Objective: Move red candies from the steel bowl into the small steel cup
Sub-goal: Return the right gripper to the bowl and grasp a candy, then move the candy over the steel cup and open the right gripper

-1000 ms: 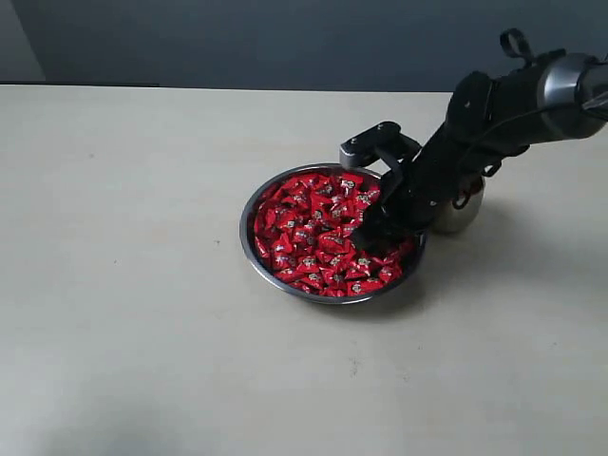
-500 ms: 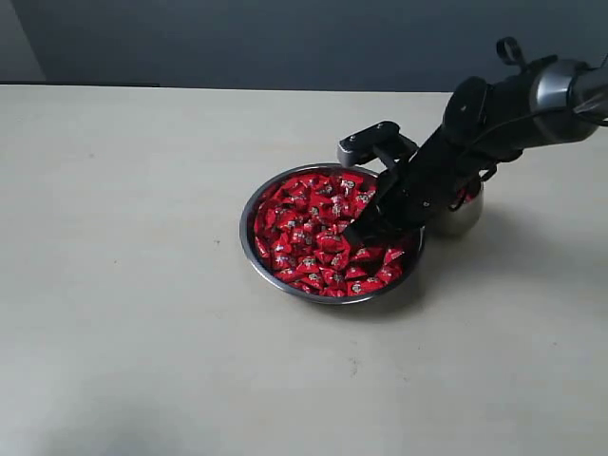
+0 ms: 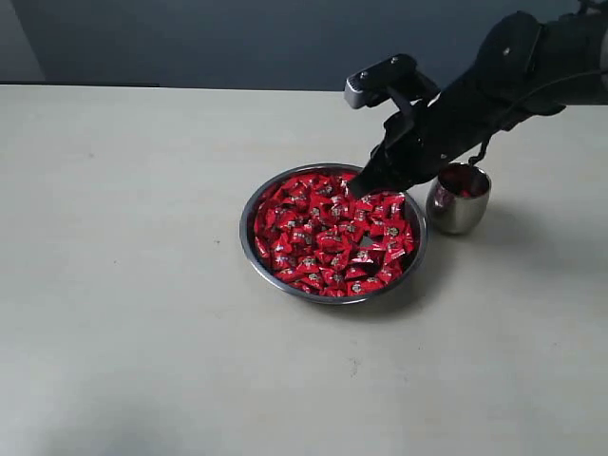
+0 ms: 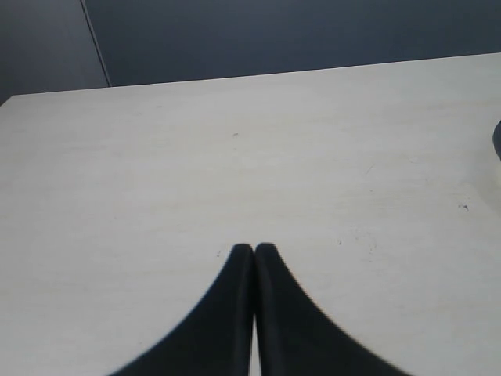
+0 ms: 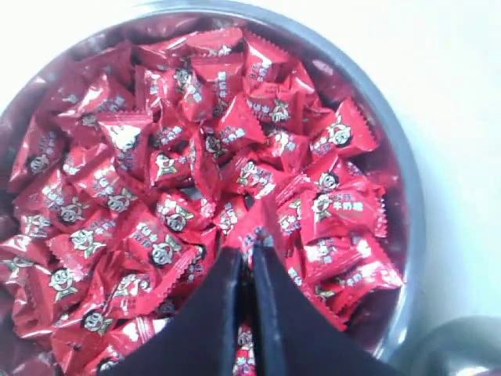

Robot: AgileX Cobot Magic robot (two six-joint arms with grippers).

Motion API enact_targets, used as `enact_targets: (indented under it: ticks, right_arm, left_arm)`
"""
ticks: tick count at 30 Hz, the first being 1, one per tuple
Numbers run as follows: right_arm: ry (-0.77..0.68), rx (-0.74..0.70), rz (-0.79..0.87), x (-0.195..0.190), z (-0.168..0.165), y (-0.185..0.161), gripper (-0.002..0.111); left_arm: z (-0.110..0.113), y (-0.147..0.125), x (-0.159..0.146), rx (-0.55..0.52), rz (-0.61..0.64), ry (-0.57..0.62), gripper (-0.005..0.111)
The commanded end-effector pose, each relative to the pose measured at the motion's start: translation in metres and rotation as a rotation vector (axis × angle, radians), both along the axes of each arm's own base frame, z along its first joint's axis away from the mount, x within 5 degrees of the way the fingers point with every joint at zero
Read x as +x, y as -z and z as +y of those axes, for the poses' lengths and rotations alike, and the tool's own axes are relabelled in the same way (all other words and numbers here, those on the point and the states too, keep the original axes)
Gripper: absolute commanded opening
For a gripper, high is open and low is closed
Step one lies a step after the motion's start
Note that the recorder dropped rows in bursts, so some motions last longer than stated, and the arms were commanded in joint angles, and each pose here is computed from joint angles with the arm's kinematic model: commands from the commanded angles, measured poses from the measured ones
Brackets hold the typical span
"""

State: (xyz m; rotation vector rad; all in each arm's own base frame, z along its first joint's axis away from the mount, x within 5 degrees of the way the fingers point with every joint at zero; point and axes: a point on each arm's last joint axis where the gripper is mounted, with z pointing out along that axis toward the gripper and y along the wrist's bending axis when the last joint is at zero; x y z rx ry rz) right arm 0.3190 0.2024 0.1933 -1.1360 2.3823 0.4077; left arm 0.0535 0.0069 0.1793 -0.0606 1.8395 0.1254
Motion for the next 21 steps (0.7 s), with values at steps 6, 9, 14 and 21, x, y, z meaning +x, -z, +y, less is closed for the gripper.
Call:
enact_targets:
  ticks: [6, 9, 14, 21]
  right_arm:
    - [0.137, -0.052, -0.075, 0.016, -0.038, -0.017, 0.004]
    - [0.234, -0.043, -0.058, 0.027, -0.061, -0.017, 0.004]
    - [0.332, -0.021, -0.023, 0.035, -0.087, -0.014, 0.004]
    - [0.337, -0.042, 0.045, 0.039, -0.088, 0.007, 0.004]
  left_arm:
    - [0.0, -0.003, 0.0, 0.003, -0.018, 0.005, 0.0]
    - [0.0, -0.003, 0.0, 0.003, -0.018, 0.005, 0.0]
    - [0.0, -0.003, 0.0, 0.003, -0.018, 0.005, 0.0]
    - [0.0, -0.003, 0.0, 0.003, -0.018, 0.005, 0.0]
